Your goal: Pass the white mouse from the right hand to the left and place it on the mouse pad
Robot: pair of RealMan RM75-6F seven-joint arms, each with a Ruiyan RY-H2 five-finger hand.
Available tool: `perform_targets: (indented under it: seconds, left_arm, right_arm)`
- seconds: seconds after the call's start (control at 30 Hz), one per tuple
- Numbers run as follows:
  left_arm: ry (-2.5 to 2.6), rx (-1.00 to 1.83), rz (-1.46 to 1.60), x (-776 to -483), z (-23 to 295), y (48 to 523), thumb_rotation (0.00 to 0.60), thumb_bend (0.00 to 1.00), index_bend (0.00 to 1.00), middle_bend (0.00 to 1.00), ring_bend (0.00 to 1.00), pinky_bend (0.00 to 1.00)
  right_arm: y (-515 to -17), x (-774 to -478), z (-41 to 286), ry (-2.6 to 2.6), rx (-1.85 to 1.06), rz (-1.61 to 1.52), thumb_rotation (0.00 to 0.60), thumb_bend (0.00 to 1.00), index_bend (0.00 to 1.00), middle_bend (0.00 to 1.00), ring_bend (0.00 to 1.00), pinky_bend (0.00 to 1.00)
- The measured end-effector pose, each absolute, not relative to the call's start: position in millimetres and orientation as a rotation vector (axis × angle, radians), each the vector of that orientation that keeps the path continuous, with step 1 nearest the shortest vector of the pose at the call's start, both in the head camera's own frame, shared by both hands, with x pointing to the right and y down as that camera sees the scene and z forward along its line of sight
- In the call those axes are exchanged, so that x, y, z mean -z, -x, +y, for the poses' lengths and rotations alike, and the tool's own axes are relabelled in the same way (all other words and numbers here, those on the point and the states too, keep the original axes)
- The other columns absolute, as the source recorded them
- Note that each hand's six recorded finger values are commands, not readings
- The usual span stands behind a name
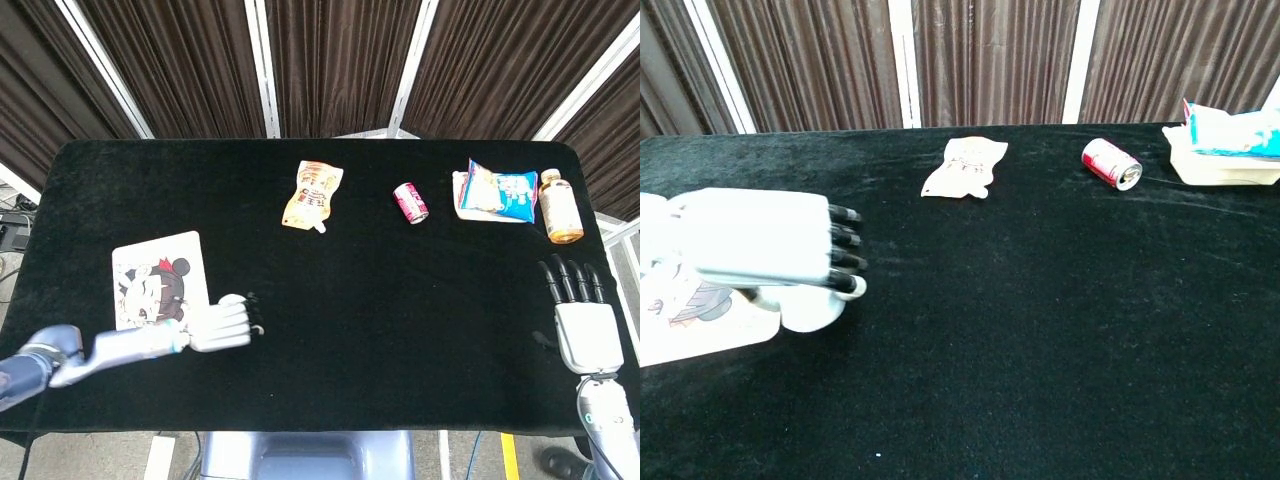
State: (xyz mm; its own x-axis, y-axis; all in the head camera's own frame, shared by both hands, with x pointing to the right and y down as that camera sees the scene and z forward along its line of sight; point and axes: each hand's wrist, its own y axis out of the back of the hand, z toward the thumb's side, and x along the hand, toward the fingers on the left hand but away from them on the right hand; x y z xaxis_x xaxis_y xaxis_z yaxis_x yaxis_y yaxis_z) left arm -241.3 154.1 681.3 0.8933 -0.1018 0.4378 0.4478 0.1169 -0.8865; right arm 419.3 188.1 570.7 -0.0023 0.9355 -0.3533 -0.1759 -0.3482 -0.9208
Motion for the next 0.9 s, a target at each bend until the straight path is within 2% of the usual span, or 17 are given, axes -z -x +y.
perform_targets:
  seconds: [0.33,0.6,0.7,0.73,0.77,0.8,0.83,0.87,0.9]
  left_arm:
    - [1.368,0.421,-0.431,-682.0,142.5,333.3,0.6,0.0,0.66,0.51,0.42,0.29]
    - [1.389,0.456,-0.505,-687.0,149.9,365.1,0.6,0.0,0.66,0.49,0.41,0.26]
    - [1.395,0.46,-0.512,-689.9,152.8,366.8,0.6,0.0,0.62,0.42,0.34,0.2]
    - [1.392,0.458,-0.515,-690.9,153.2,366.4,0.6,0.0,0.55,0.33,0.25,0.14]
    - [1.387,0.455,-0.518,-691.5,153.3,366.1,0.6,0.0,0.45,0.19,0.13,0.07]
    - [1.381,0.453,-0.521,-692.0,153.1,366.0,0.6,0.0,0.36,0.11,0.07,0.04]
    - [1.37,0.453,-0.525,-692.7,152.6,366.2,0.6,0.0,0.23,0.04,0.01,0.01]
    - [1.36,0.454,-0.529,-693.3,151.9,366.6,0.6,0.0,0.12,0.0,0.0,0.0]
    - [1.347,0.456,-0.535,-694.1,150.9,367.4,0.6,0.0,0.06,0.0,0.0,0.0]
  right_arm:
    - [-412.3,-581.1,189.0,1.318,-1.545,-0.814,0.6,0.0,0.0,0.0,0.0,0.0]
    - [-410.0,-589.0,188.4,1.312,-1.566,-0.794,0.6,0.0,0.0,0.0,0.0,0.0]
    - [-411.3,-588.9,187.2,1.307,-1.569,-0.798,0.6,0.0,0.0,0.0,0.0,0.0]
    - [-411.8,-588.6,186.9,1.306,-1.569,-0.801,0.6,0.0,0.0,0.0,0.0,0.0]
    - [-412.5,-588.2,186.6,1.304,-1.57,-0.803,0.6,0.0,0.0,0.0,0.0,0.0]
    - [-412.8,-588.1,186.5,1.304,-1.57,-0.804,0.6,0.0,0.0,0.0,0.0,0.0]
    - [-413.0,-587.9,186.4,1.304,-1.57,-0.805,0.6,0.0,0.0,0.0,0.0,0.0]
    - [-413.2,-587.7,186.3,1.304,-1.57,-0.805,0.6,0.0,0.0,0.0,0.0,0.0]
    - [-413.3,-587.5,186.2,1.304,-1.569,-0.806,0.6,0.0,0.0,0.0,0.0,0.0]
